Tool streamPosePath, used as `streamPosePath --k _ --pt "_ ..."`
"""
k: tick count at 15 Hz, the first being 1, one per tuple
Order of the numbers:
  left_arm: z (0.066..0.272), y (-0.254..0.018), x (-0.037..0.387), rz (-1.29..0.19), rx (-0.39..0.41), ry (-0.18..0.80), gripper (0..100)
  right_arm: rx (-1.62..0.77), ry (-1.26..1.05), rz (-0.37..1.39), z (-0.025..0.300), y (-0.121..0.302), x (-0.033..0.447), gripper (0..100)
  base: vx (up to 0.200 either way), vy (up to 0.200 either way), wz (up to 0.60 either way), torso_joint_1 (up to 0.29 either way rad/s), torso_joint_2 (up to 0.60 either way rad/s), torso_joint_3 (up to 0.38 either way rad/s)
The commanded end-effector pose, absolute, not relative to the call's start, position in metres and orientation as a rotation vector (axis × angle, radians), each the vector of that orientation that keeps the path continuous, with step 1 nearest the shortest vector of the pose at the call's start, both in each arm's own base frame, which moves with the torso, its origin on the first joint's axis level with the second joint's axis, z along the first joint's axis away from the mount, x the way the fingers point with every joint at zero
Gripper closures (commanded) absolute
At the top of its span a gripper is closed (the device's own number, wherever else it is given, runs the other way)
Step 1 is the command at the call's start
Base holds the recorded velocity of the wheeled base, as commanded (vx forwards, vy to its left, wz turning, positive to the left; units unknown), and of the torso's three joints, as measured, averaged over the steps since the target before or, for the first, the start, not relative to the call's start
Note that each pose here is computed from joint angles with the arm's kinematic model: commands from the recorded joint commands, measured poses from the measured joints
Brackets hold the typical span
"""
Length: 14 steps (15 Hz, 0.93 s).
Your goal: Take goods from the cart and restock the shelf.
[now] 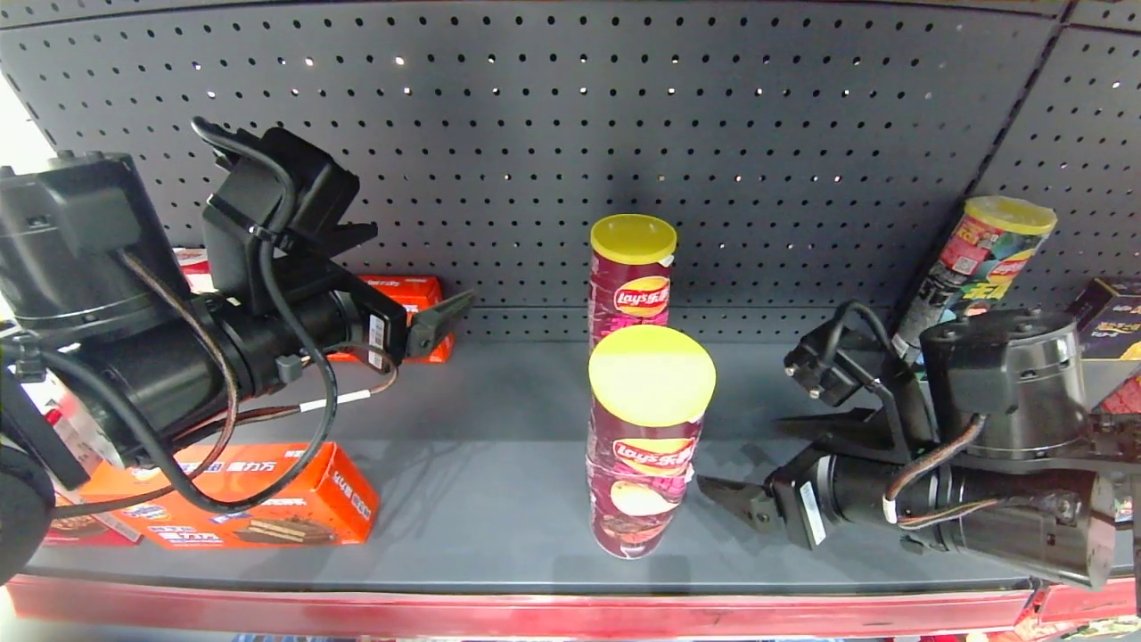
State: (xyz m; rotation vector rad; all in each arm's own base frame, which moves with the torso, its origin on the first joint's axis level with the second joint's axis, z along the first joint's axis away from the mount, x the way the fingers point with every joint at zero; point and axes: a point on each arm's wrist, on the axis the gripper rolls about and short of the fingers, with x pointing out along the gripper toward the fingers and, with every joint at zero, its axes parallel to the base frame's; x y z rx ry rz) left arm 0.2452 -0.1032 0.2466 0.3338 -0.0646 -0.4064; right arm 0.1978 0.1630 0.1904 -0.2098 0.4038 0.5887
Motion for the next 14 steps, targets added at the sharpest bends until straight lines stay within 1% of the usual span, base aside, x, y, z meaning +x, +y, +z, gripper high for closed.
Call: streamPosePath --k 1,4,5,6,7,9,10,11,13,14 --pt "0.245 -0.103 0.244 -0.407 0.335 -0.059 0 -0.185 0.358 0.562 0.203 0.15 0.194 0 0.0 0.0 0.0 0.0 0.0 0.0" --pt "0.236 -0.1 0.239 -0.411 0.34 -0.031 0 -0.149 0.274 0.55 0.224 0.136 0.18 0 0.0 0.0 0.0 0.0 0.0 0.0" --pt "0.238 -0.096 0.233 -0.405 0.339 -0.038 0 -0.133 0.239 0.529 0.232 0.126 0.175 0 0.0 0.0 0.0 0.0 0.0 0.0" --pt "0.24 -0.091 0.226 -0.396 0.337 -0.046 0 -0.121 0.198 0.524 0.241 0.119 0.167 0 0.0 0.0 0.0 0.0 0.0 0.0" --pt "0.246 -0.087 0.215 -0.393 0.331 -0.07 0 -0.105 0.149 0.522 0.251 0.111 0.157 0 0.0 0.0 0.0 0.0 0.0 0.0" --pt "0.259 -0.075 0.192 -0.374 0.312 -0.128 0 -0.08 0.077 0.528 0.261 0.098 0.137 0 0.0 0.0 0.0 0.0 0.0 0.0" --pt "0.263 -0.072 0.186 -0.369 0.304 -0.147 0 -0.073 0.059 0.527 0.261 0.094 0.131 0 0.0 0.0 0.0 0.0 0.0 0.0" --pt "0.269 -0.065 0.167 -0.358 0.276 -0.189 0 -0.088 0.013 0.519 0.26 0.082 0.115 0 0.0 0.0 0.0 0.0 0.0 0.0" --pt "0.271 -0.053 0.137 -0.346 0.253 -0.243 0 -0.122 -0.028 0.52 0.248 0.064 0.09 0 0.0 0.0 0.0 0.0 0.0 0.0" --pt "0.267 -0.047 0.121 -0.342 0.249 -0.264 0 -0.12 -0.04 0.522 0.244 0.057 0.081 0 0.0 0.0 0.0 0.0 0.0 0.0"
